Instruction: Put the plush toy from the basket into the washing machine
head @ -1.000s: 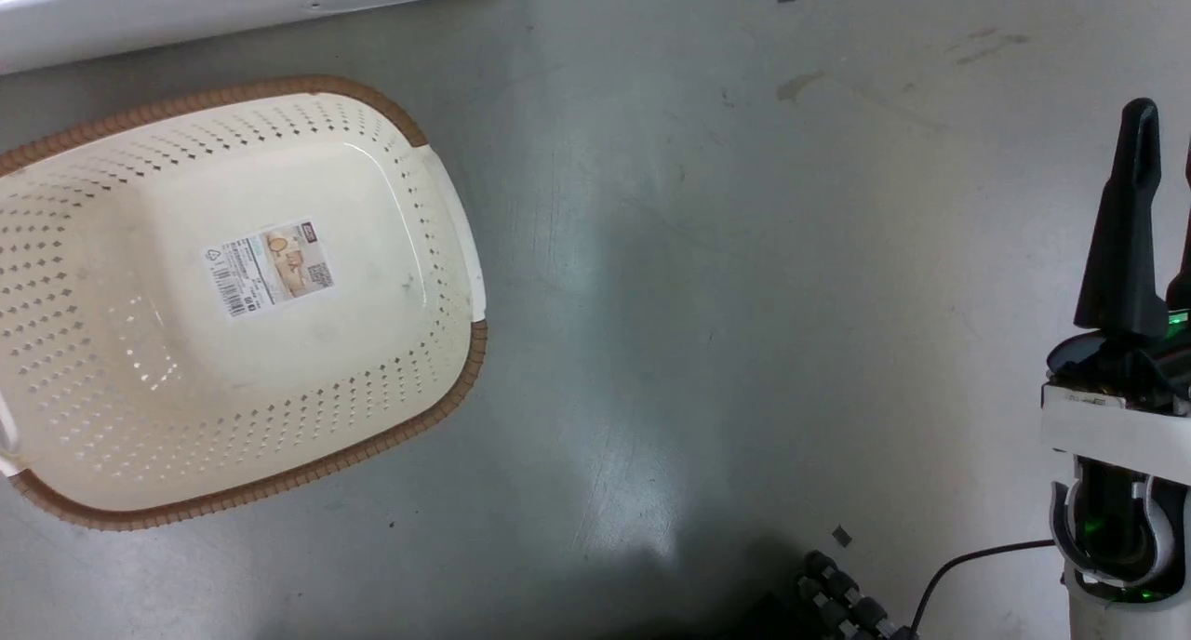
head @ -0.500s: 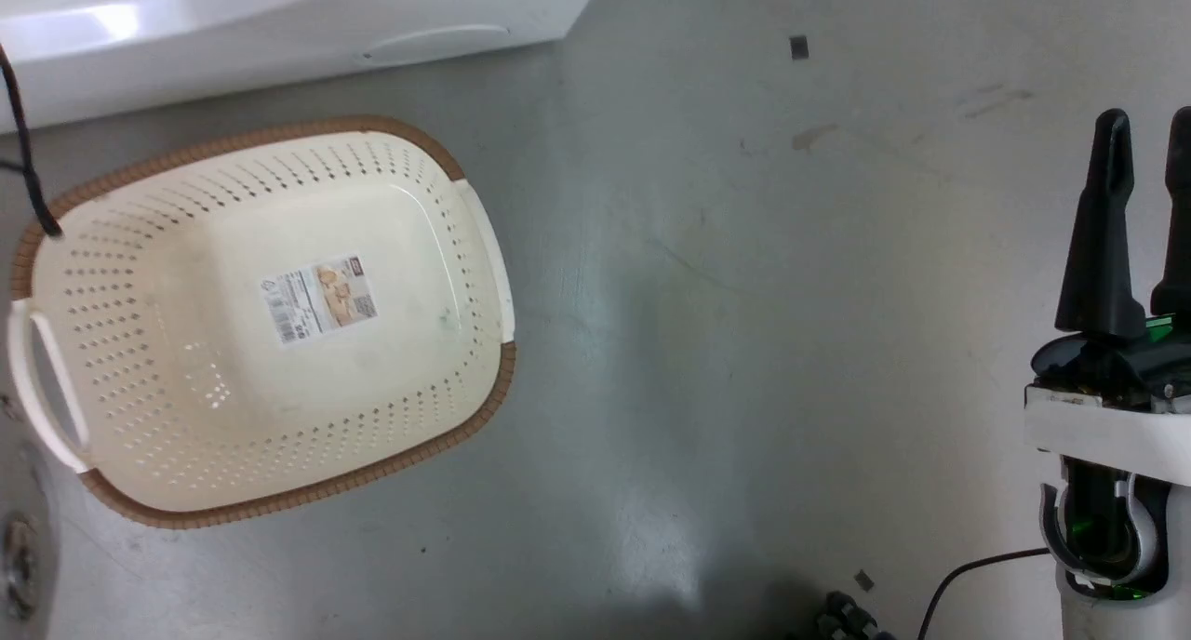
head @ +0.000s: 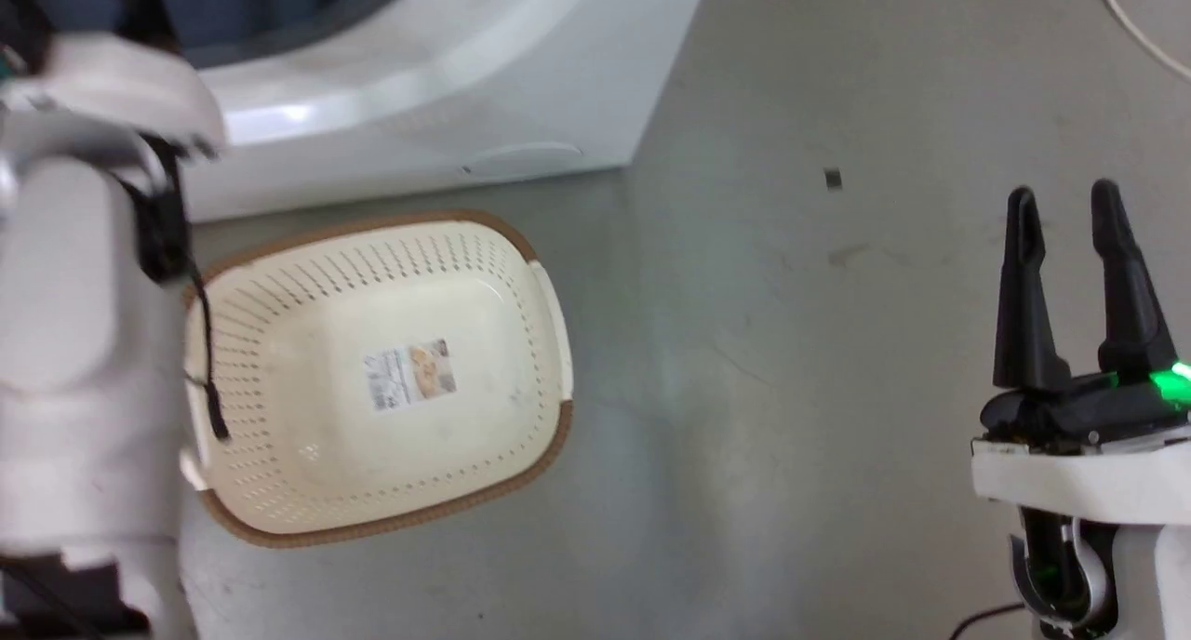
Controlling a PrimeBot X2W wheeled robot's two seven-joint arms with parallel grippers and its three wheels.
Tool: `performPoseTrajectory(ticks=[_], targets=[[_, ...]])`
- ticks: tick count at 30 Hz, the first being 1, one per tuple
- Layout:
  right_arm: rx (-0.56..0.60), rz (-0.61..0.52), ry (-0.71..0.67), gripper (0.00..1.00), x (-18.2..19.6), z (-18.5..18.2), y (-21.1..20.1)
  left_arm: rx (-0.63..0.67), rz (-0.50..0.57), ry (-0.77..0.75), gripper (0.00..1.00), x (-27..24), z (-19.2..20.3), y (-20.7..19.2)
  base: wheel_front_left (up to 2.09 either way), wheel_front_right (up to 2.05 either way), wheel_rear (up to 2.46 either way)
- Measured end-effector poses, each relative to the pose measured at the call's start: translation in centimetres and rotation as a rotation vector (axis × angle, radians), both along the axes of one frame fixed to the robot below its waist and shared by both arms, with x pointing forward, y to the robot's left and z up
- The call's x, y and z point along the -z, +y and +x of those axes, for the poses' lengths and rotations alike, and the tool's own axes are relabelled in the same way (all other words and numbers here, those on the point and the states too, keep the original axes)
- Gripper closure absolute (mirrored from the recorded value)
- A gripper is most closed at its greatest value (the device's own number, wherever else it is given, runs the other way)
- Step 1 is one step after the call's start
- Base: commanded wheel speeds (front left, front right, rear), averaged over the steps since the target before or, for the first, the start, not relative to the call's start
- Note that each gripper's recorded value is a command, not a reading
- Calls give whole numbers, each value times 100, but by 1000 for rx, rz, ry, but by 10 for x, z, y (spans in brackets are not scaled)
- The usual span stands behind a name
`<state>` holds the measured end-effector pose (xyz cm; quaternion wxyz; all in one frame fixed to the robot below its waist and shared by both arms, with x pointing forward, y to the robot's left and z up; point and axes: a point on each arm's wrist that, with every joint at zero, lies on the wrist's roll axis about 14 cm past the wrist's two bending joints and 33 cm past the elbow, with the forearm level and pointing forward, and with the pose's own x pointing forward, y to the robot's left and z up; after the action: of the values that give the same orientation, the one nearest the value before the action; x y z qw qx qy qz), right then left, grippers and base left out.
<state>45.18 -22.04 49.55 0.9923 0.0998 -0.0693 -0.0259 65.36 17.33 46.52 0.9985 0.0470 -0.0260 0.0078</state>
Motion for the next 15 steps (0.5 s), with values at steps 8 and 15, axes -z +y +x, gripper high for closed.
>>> performPoseTrajectory(ticks=[8, 15], targets=[[-39, -41, -17, 0, -16, -19, 15, -18, -12, -40, 0, -28, -69, 2, 0, 0, 0], [-49, -49, -32, 0, -28, -39, 20, -25, -18, -70, 0, -49, -129, 7, 0, 0, 0]])
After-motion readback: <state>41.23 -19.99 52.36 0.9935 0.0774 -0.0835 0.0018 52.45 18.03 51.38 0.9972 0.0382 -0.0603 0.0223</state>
